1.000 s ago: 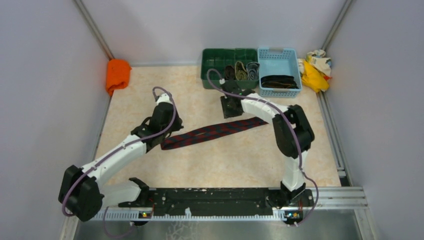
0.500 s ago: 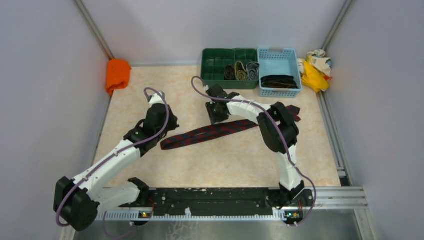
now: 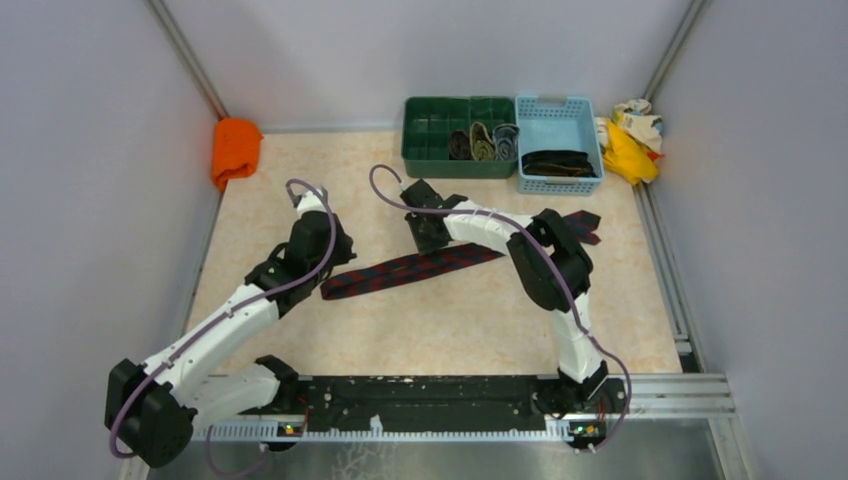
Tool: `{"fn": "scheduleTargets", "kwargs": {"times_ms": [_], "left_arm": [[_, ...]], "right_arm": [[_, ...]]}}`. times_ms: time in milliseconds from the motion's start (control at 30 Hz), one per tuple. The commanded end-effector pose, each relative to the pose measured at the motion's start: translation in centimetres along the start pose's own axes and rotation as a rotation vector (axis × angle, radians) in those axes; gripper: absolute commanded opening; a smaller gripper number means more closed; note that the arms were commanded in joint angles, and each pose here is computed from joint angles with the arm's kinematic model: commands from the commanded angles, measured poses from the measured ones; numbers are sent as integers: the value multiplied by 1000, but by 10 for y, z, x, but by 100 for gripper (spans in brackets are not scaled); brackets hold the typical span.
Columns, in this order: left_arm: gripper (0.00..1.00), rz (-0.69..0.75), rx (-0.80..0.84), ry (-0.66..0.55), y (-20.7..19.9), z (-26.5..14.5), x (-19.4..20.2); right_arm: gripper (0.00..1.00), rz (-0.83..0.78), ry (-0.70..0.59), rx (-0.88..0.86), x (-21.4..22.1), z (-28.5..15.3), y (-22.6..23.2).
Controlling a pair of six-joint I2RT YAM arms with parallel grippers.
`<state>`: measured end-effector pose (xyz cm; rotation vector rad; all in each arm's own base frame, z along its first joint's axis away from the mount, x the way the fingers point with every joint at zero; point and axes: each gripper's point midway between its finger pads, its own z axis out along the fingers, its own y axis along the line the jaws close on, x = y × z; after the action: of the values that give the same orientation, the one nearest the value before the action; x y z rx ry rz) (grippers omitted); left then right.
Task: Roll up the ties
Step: Flatten out the tie at the center of the board.
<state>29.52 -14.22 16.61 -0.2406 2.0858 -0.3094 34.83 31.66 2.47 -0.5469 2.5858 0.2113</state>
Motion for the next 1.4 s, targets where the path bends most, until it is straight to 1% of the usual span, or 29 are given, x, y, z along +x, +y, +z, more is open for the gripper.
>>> {"fn": "scheduleTargets", "kwargs": {"times_ms": [0,33,100,167,367,667,1000,1200,1367], "left_arm": [[0,-2,-15,-2,7,-3,3],[0,-3,-15,-1,7,-3,3],[0,-2,-17,3,7,-2,5],[0,0,-16,4,7,-2,5],[0,-1,-12,1,7,-3,4],[0,2,-7,-11,5,-4,0],[0,6,-1,1,4,0,4],[0,7,1,3,2,1,4],[0,9,3,2,2,0,2]], "right_arm": [[16,-20,89,23,33,9,1],[11,-17,92,26,34,10,0],[9,-18,98,29,37,13,0],[0,-15,98,29,37,14,0],[0,-10,59,19,27,13,3],[0,-13,-84,-10,4,-31,11],[0,-31,-144,-28,7,-61,19],[0,-31,-112,-39,24,-69,24],[0,-10,-50,-32,53,-56,20]]}}
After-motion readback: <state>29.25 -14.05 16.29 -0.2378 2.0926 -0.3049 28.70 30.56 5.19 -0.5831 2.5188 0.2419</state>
